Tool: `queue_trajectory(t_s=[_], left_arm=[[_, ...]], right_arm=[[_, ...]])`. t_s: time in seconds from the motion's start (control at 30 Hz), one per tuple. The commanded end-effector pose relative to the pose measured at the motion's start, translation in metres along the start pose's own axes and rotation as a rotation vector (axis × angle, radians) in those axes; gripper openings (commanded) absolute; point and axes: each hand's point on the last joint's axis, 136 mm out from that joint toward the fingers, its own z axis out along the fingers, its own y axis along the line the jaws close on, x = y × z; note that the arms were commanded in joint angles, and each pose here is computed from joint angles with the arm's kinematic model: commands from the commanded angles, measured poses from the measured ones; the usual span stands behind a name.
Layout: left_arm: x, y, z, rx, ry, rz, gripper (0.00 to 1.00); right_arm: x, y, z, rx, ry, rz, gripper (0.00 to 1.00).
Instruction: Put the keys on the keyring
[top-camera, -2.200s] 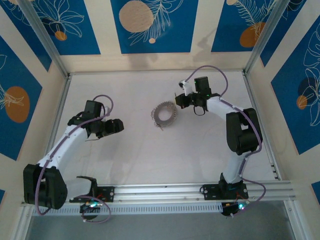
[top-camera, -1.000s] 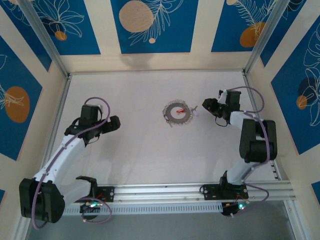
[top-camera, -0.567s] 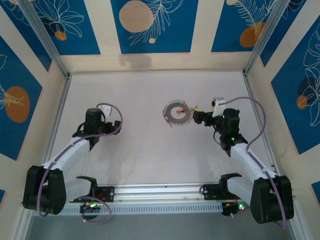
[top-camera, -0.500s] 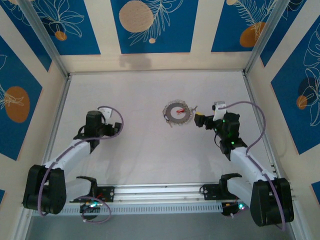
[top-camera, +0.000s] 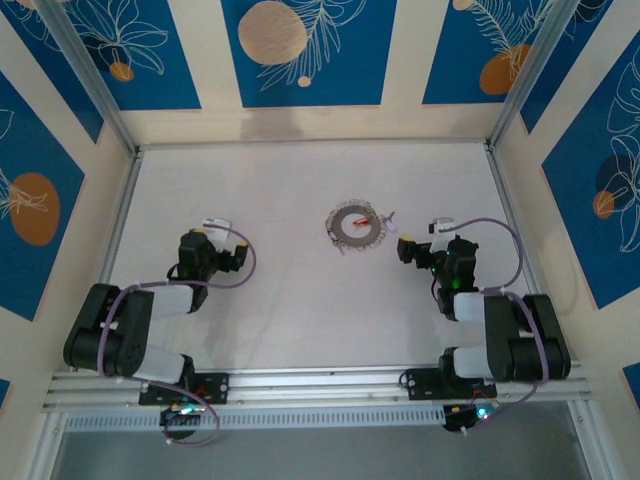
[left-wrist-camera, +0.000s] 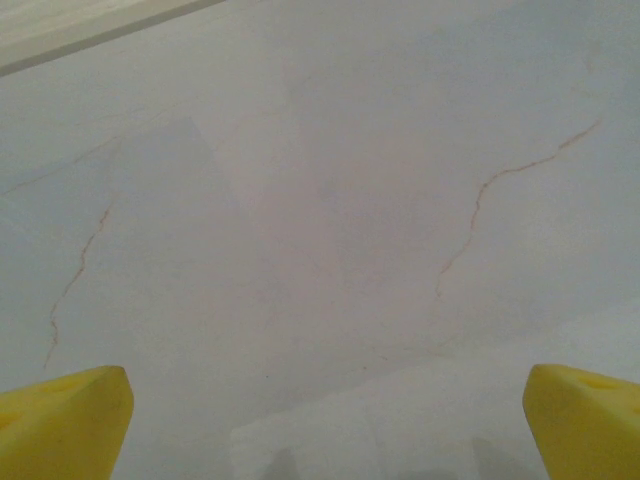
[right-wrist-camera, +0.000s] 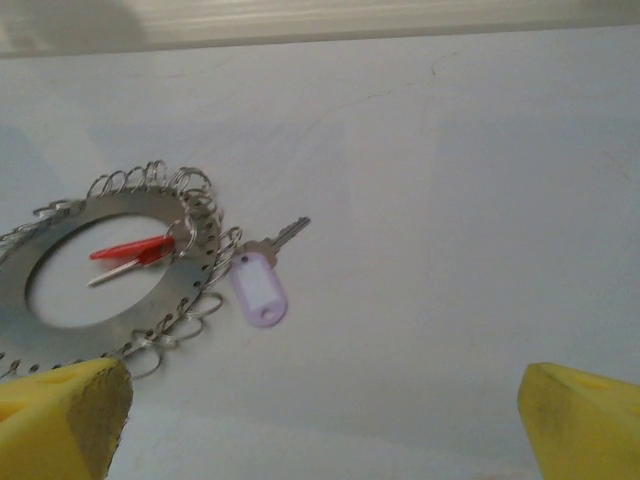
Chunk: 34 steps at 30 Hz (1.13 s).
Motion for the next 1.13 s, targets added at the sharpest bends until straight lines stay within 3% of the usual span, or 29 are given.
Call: queue_trajectory(t_s=[0.0,0.1,0.23,0.57,0.7,0.83,1.1], left_arm=[[-0.022,0.018,-0.001,-0.041,-0.113,-0.063,1.00],[-0.016,0.017,0.006,-0.024,-0.151,-0.067,1.00],[-0.011,0.025,0.010,-0.063,-0.098,-0.093,1.00],[-0.011,0.033,0.014,-0.081,-0.071,-0.131,1.00],[-0.010,0.033,0.014,-0.079,-0.069,-0.132,1.00],[-0.010,0.033,0.014,-0.079,-0.068,-0.132,1.00],[-0.010,0.034,0.015,-0.075,-0.068,-0.135,1.00]], right_arm=[[-0.025,0.000,0.013,-0.025,-0.135,0.009,0.99],[-0.021,-0.009,0.015,0.036,-0.087,0.029,0.99],[-0.022,-0.029,0.022,0.141,-0.055,0.089,0.99],[-0.023,-0.020,0.030,0.136,-0.033,0.038,0.99],[-0.023,-0.034,0.020,0.210,-0.077,0.081,0.99],[-0.022,-0.026,0.032,0.179,-0.019,0.044,0.99],[-0.024,-0.026,0.029,0.184,-0.044,0.042,0.99]])
